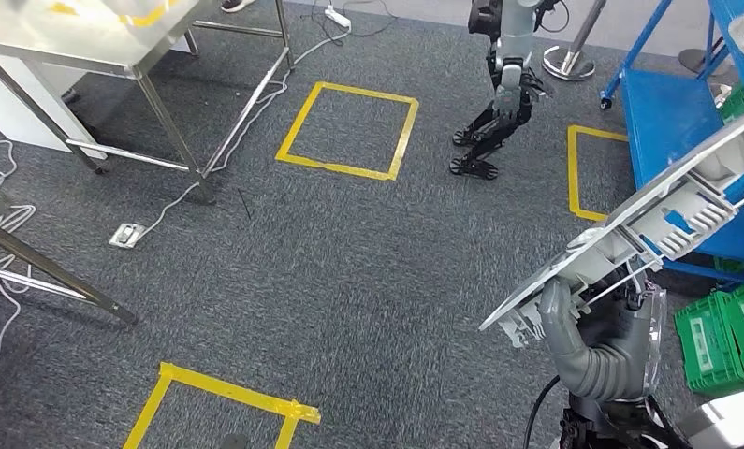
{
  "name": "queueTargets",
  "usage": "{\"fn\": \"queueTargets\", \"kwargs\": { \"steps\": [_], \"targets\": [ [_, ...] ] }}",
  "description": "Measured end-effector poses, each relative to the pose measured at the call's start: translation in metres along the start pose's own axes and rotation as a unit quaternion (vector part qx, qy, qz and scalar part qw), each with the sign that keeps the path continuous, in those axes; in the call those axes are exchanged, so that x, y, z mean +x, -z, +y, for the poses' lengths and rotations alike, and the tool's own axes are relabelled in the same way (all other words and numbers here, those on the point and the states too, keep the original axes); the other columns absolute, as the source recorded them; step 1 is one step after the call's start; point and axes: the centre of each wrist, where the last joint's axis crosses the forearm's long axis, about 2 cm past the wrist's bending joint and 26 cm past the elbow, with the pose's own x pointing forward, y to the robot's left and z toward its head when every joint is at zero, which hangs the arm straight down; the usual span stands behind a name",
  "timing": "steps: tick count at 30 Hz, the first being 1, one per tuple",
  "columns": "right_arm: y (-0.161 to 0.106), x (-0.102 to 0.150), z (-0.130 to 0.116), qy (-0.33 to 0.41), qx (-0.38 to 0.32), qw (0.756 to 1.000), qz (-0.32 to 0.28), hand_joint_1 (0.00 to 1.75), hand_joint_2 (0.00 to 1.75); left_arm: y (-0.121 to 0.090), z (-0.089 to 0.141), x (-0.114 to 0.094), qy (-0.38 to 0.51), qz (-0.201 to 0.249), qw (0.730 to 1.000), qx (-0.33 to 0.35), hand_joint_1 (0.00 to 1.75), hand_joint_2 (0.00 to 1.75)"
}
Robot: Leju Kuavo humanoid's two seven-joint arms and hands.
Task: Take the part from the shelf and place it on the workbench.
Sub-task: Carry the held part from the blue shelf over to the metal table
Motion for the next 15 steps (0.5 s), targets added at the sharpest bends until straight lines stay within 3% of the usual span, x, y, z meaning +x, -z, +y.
{"fn": "queueTargets", "kwargs": {
  "steps": [15],
  "targets": [
    [-0.001,-0.005,0.003,0.033,-0.023,0.999,-0.007,1.75,1.75,0.004,0.021,-0.002,-0.014,0.039,0.999,0.028,0.00,1.75]
  ]
}}
